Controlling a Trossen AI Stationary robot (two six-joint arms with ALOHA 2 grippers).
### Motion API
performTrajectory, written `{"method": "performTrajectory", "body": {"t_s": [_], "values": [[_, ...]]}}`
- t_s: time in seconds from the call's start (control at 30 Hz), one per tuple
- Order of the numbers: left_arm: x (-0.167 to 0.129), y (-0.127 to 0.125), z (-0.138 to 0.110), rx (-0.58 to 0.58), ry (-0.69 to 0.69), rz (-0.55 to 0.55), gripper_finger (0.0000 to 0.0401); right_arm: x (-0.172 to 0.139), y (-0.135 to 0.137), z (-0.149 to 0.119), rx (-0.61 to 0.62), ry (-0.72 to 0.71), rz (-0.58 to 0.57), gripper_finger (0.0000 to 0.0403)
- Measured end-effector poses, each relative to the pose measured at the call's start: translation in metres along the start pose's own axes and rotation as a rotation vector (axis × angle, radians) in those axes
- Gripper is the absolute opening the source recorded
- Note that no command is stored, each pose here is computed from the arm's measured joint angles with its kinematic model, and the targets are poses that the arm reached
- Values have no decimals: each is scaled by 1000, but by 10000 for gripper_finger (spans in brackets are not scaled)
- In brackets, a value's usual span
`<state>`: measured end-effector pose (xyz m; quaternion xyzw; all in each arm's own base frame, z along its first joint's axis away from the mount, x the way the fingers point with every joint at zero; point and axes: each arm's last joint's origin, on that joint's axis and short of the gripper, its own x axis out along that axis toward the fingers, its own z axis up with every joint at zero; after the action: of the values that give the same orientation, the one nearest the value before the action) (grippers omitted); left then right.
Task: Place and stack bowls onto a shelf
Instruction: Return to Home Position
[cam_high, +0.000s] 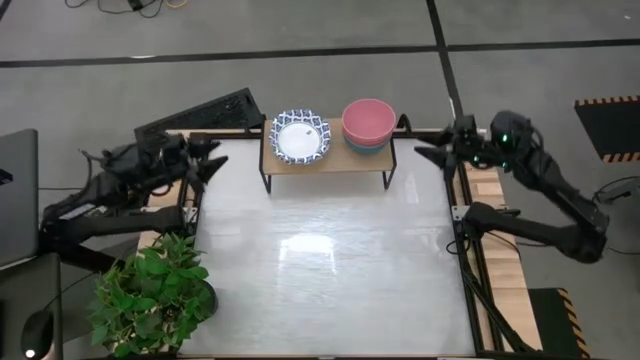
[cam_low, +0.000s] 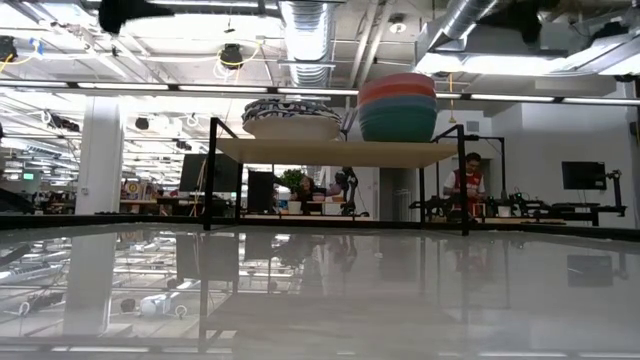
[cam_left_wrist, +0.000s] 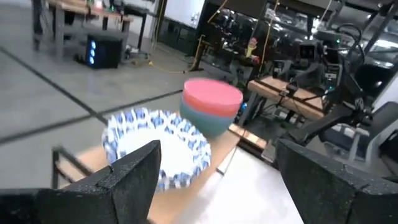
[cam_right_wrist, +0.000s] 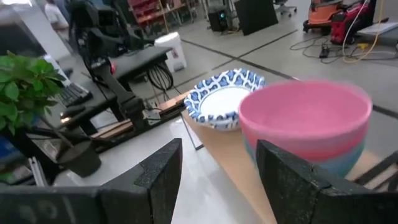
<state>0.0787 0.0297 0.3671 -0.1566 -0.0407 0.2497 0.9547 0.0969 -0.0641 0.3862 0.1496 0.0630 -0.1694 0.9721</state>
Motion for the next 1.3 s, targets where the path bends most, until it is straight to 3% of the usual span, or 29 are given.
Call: {"method": "performTrajectory", "body": {"t_s": [0.17, 0.4, 0.57, 0.77, 0.93, 1.13, 1.3], "values": [[7, 11, -42, -76, -18, -69, 302, -4, -9, -50, 52, -45, 18, 230], [18, 22, -95, -141, -42, -191, 302, -13, -10, -106, 32, -68, 109, 230], [25, 27, -126, -171, -39, -241, 302, -14, -9, -136, 17, -109, 236, 230], [26, 26, -153, -182, -42, -320, 302, 3, -10, -176, 104, -168, 418, 230], [23, 25, -172, -198, -22, -377, 302, 19, -11, -208, 174, -182, 438, 230], [20, 23, -187, -191, 3, -335, 302, 22, -9, -218, 151, -134, 325, 230], [18, 20, -188, -176, -4, -330, 302, 22, -8, -219, 154, -137, 306, 230]]}}
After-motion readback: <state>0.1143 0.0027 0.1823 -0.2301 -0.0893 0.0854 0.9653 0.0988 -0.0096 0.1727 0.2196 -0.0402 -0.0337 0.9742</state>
